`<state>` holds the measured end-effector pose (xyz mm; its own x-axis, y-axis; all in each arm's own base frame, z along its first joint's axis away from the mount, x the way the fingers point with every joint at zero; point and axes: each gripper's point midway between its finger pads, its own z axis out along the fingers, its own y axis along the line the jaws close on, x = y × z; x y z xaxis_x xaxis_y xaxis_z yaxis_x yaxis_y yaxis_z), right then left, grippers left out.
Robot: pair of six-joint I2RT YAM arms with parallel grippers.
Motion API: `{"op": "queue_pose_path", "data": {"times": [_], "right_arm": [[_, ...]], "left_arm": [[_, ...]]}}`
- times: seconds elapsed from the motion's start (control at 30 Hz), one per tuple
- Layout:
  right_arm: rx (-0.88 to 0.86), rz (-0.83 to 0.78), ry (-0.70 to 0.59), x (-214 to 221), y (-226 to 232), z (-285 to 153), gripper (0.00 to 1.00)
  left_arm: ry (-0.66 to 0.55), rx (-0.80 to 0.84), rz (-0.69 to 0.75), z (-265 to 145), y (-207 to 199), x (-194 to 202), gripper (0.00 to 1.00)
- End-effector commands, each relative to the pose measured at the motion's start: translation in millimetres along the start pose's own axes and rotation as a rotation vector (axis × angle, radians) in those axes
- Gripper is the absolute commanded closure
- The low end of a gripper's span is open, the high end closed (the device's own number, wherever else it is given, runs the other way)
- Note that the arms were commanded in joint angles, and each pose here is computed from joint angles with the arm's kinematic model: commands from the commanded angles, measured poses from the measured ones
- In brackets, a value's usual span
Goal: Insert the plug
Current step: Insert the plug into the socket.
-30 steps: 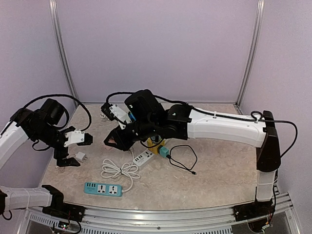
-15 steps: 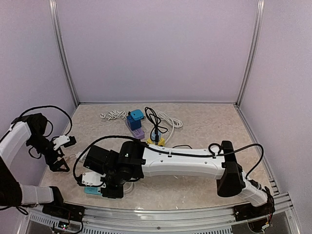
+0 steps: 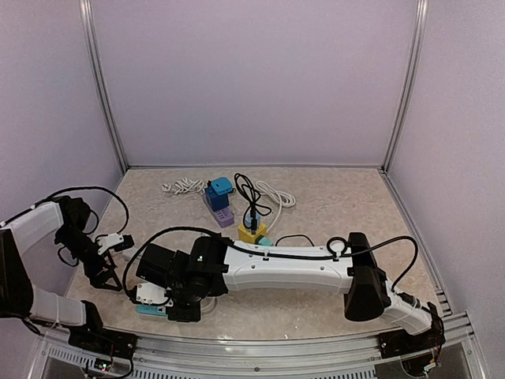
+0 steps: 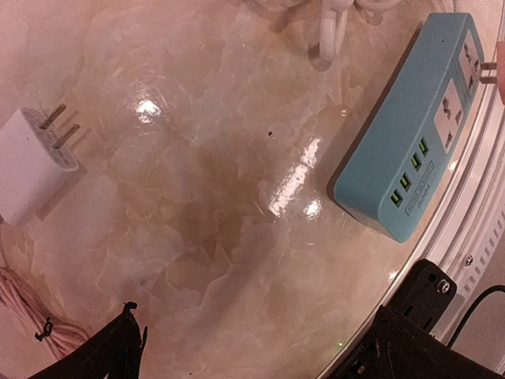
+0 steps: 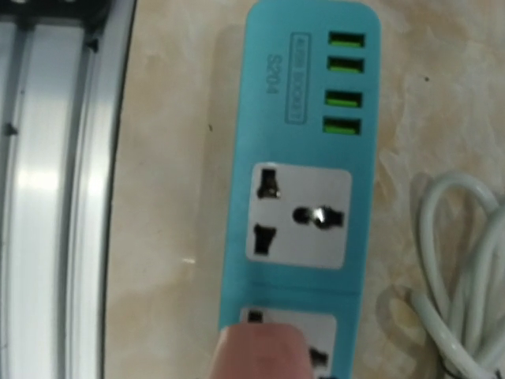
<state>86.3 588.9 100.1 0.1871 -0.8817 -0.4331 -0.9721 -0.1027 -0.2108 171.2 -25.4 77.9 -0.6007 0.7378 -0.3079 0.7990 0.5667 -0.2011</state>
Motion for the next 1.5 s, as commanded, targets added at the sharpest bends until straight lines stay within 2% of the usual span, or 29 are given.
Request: {"op": "queue_pose_path", "data": {"times": [0.0,0.5,0.7,0.9,1.07,1.3,1.47], "right_arm": [[0.026,-0.023,-0.013,-3,-5,19,1.00],[0.031,-0.005,0.154,39,-3,23,1.00],[-0.011,0.010,0.129,40,1,43,1.00],[-0.086,0.042,0.330,106,11,94,1.00],[-0.093,-0.002,0.516,153,20,111,1.00],[-0.139,-0.118,0.747,204,45,105,1.00],[-0.169,-0.061,0.860,229,57,72,1.00]], "left_arm": [[0.049,-0.034,0.003,16,9,7,0.01],[0.047,-0.030,0.007,15,8,1,0.01],[0.032,-0.017,0.026,16,2,-6,0.01],[0.036,-0.031,0.033,14,4,-7,0.01],[0.030,-0.040,0.039,9,6,-10,0.01],[0.036,-0.036,0.036,8,8,-11,0.01],[0.038,-0.041,0.040,6,7,-11,0.01]]}}
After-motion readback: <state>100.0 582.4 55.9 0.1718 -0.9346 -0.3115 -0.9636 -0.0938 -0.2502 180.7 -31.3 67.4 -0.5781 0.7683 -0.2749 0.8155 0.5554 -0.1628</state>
